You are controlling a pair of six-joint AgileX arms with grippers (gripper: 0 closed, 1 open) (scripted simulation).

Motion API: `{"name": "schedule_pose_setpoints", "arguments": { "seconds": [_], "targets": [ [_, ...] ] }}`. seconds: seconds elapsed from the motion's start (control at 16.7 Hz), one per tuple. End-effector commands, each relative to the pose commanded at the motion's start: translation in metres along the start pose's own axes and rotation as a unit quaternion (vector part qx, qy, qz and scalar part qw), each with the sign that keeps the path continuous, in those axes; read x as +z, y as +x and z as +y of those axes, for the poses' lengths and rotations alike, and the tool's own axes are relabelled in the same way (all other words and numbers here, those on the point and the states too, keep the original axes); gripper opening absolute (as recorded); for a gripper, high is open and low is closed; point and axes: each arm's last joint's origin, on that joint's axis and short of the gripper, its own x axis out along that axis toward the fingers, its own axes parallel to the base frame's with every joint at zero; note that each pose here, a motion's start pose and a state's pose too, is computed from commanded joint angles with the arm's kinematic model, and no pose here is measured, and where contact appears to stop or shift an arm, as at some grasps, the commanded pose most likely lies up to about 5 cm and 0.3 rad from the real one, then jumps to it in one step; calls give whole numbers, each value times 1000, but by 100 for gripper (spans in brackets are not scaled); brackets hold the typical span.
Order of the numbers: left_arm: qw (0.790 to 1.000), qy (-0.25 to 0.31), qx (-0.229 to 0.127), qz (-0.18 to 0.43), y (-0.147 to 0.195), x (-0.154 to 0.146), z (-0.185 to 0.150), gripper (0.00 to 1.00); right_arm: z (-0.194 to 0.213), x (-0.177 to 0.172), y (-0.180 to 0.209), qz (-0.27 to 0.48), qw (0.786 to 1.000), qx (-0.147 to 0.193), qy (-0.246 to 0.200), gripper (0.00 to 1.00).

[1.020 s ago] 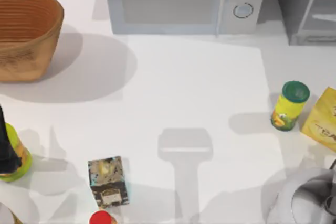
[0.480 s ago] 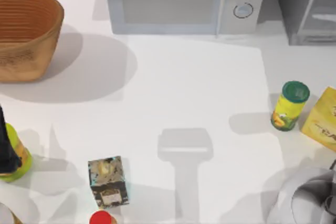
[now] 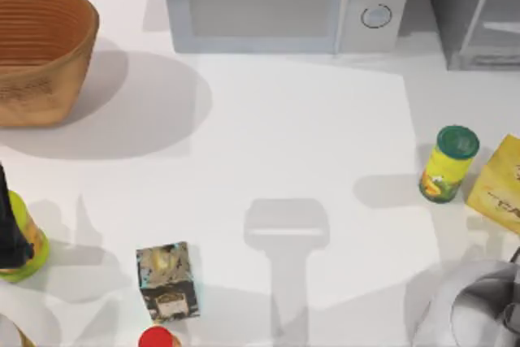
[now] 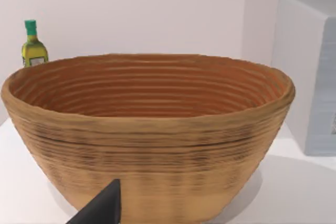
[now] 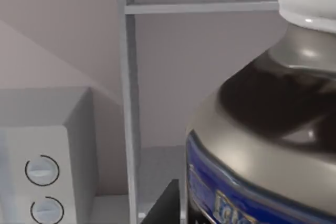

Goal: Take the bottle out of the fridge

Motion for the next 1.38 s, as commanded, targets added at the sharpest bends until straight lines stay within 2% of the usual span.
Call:
{"name": "schedule_pose_setpoints", "arguments": {
  "seconds": [0.18, 0.3, 0.42, 0.6, 0.78, 1.02, 1.2, 1.38],
  "targets": [
    [1000, 0, 0, 0, 0, 0, 0, 100, 19, 24, 26, -9, 1000, -12, 16, 0],
    [1000, 0, 0, 0, 0, 0, 0, 100, 40, 27, 49, 7, 1000, -20, 21, 0],
    [1000, 0, 0, 0, 0, 0, 0, 100, 72, 18, 71, 35, 999, -24, 17, 0],
    [1000, 0, 0, 0, 0, 0, 0, 100, 133, -14, 86, 77, 997, -17, -7, 0],
    [1000, 0, 0, 0, 0, 0, 0, 100, 194, -48, 76, 93, 995, -4, -29, 0],
    [1000, 0, 0, 0, 0, 0, 0, 100, 254, -74, 42, 83, 996, 15, -29, 0],
    [1000, 0, 0, 0, 0, 0, 0, 100, 276, -79, 21, 73, 997, 27, -16, 0],
    [1000, 0, 0, 0, 0, 0, 0, 100, 279, -79, 18, 72, 997, 29, -14, 0]
  ]
}}
